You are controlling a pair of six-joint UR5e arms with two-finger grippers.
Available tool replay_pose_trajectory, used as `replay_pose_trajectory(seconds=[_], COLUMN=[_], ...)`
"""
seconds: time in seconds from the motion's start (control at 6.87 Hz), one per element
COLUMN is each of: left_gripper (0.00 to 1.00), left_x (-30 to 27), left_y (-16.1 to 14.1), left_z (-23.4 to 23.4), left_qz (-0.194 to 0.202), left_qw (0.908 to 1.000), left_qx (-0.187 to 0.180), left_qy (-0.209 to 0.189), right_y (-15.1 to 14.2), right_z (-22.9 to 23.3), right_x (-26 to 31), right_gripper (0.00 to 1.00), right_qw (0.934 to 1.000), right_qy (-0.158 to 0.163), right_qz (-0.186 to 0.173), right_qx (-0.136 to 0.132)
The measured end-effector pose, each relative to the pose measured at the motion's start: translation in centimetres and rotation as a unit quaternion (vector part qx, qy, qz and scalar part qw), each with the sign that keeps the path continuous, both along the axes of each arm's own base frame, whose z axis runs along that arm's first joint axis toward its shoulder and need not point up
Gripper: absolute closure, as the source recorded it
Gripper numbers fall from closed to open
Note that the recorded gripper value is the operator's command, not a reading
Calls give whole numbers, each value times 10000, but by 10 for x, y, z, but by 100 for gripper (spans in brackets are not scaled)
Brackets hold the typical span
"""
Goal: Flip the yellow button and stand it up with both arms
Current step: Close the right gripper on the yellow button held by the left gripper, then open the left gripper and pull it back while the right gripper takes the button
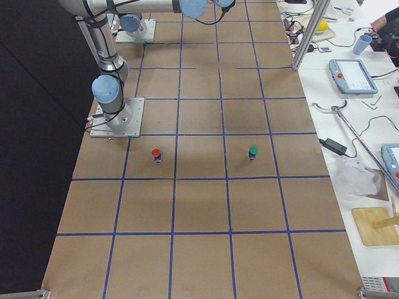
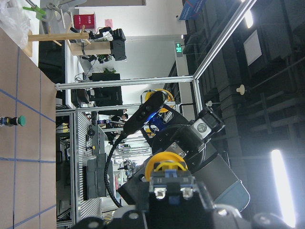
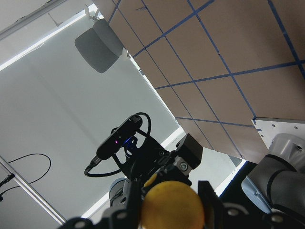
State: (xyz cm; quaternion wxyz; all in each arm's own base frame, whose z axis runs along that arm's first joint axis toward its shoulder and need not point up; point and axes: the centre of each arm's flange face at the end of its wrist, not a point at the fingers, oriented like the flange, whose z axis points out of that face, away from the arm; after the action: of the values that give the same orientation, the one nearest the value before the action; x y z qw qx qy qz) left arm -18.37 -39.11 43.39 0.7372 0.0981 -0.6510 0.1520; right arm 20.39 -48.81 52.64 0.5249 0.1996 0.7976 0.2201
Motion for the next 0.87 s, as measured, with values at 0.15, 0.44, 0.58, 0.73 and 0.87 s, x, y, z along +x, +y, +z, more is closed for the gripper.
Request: replay_pose_trajectory(seconds=[0.15, 0.44, 0.58, 0.73, 0.87], left_gripper=[1, 0, 0, 0, 0], left_x=[0, -1, 0, 2, 6], left_y=[0, 1, 2, 1, 0], left_z=[1, 0, 0, 0, 1], left_qz=[-17, -111, -199, -222, -230], left_qw=[10000, 9999, 9997, 9997, 9996], left_qx=[-7, 33, 61, 83, 126], left_qy=[-10, -51, -95, -114, -130], right_y=[2, 6, 6, 5, 3], right_z=[1, 6, 7, 7, 7], right_x=[0, 0, -1, -4, -10], right_gripper=[76, 75, 75, 74, 74], right_qw=[10000, 10000, 9999, 9999, 9989], right_qy=[25, 57, 69, 118, 362], right_qz=[21, 32, 24, 28, 118], right_qx=[-30, -73, -83, -115, -267])
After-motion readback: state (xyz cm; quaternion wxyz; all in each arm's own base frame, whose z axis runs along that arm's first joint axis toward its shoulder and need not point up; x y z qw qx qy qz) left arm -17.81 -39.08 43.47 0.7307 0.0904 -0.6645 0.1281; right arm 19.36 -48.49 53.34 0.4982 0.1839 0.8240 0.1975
